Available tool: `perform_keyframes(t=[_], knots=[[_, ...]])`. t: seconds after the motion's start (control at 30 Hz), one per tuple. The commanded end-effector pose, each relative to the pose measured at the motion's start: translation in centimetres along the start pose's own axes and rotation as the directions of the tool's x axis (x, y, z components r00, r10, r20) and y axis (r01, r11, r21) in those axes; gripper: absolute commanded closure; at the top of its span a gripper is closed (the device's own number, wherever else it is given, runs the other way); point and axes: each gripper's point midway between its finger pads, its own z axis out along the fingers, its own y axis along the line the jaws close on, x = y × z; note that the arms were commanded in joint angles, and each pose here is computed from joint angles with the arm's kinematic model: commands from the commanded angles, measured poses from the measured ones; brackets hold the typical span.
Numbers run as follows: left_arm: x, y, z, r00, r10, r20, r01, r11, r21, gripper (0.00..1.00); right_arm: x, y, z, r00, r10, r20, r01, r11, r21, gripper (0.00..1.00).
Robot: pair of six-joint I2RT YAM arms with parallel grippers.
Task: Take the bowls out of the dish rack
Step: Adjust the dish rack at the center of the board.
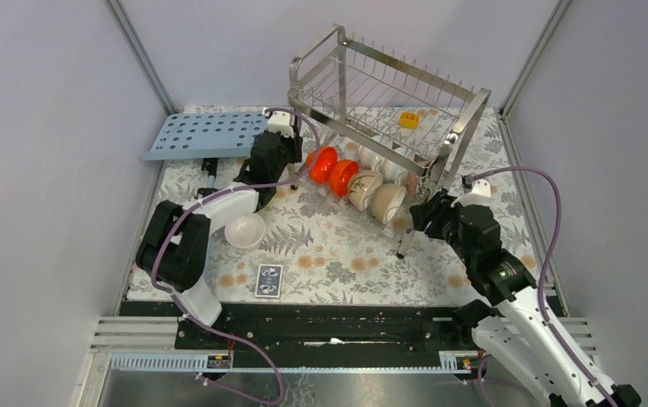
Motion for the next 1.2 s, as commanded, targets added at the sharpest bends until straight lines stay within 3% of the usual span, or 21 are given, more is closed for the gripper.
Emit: perform_keyframes(t=[0.0, 0.47, 0.83, 1.17], knots=[[-4.7, -0.2, -2.6, 0.981, -0.15, 0.121, 0.157, 0.987, -0.047, 1.0, 1.1, -1.1, 0.9, 1.0, 0.021, -0.018, -0.02, 0.998, 0.055, 0.46], [-2.6, -2.0, -6.4, 0.972, -0.218, 0.089, 0.222, 0.975, -0.03, 1.0, 0.6, -2.6, 4.7, 0.999, 0.012, 0.043, -0.019, 0.987, 0.163, 0.74], [-1.8, -3.2, -7.6, 0.966, -0.25, 0.059, 0.25, 0.968, 0.006, 1.0, -2.8, -1.8, 10.0, 0.996, -0.028, 0.079, 0.013, 0.981, 0.193, 0.77], [-0.9, -6.6, -9.2, 0.959, -0.281, 0.02, 0.279, 0.957, 0.075, 1.0, -4.1, -4.8, 13.0, 0.999, -0.001, 0.045, -0.011, 0.969, 0.247, 0.75]])
